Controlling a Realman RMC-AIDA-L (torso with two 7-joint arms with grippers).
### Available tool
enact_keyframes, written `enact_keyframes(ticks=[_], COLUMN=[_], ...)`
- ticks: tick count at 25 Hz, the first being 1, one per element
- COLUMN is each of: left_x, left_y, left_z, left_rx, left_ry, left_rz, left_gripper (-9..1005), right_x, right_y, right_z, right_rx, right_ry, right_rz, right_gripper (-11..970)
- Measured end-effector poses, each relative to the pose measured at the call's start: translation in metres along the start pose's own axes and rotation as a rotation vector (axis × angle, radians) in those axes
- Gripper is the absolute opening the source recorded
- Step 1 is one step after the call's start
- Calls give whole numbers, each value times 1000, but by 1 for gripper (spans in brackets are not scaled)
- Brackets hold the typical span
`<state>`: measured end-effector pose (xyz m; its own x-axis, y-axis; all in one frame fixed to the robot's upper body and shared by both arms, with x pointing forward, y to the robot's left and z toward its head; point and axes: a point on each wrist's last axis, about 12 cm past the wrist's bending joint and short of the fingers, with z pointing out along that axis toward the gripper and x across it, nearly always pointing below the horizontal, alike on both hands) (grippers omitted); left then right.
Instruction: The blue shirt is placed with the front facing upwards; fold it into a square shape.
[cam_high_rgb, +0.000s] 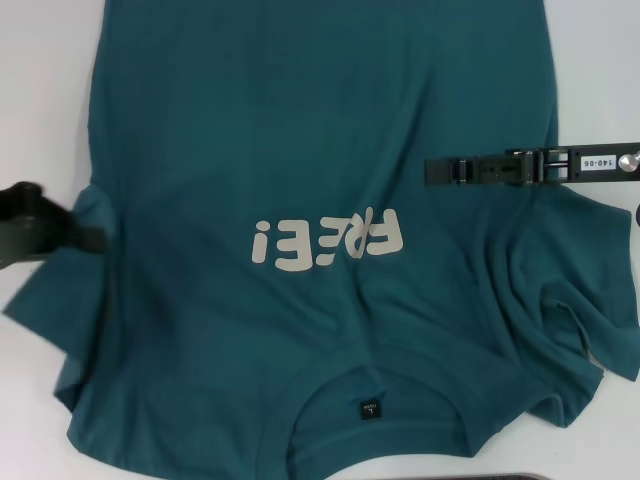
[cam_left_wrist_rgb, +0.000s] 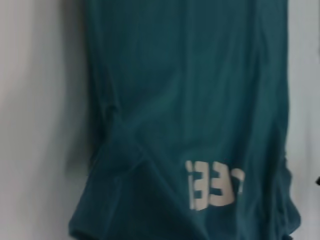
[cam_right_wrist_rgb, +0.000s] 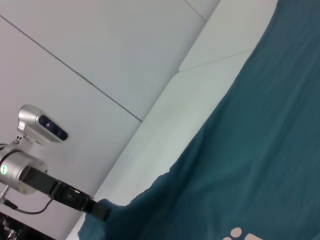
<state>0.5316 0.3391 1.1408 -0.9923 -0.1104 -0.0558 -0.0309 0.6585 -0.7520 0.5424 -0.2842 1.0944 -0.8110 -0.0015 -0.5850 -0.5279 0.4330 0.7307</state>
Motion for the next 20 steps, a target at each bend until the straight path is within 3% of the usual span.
enact_keyframes(ticks=[6, 12, 20], left_x=[-5, -9, -15], left_y=[-13, -11, -10], left_z=[25, 50, 64], left_rx=[38, 96, 123], left_ry=[3, -1, -9], left_rz=[17, -21, -41], left_gripper=[23, 25, 28], right_x=[0, 0, 0], right_y=[0, 0, -1], right_z=[0, 0, 0], right_rx=[0, 1, 4], right_ry=[-1, -5, -6], right_rz=[-3, -4, -3], right_gripper=[941, 941, 941])
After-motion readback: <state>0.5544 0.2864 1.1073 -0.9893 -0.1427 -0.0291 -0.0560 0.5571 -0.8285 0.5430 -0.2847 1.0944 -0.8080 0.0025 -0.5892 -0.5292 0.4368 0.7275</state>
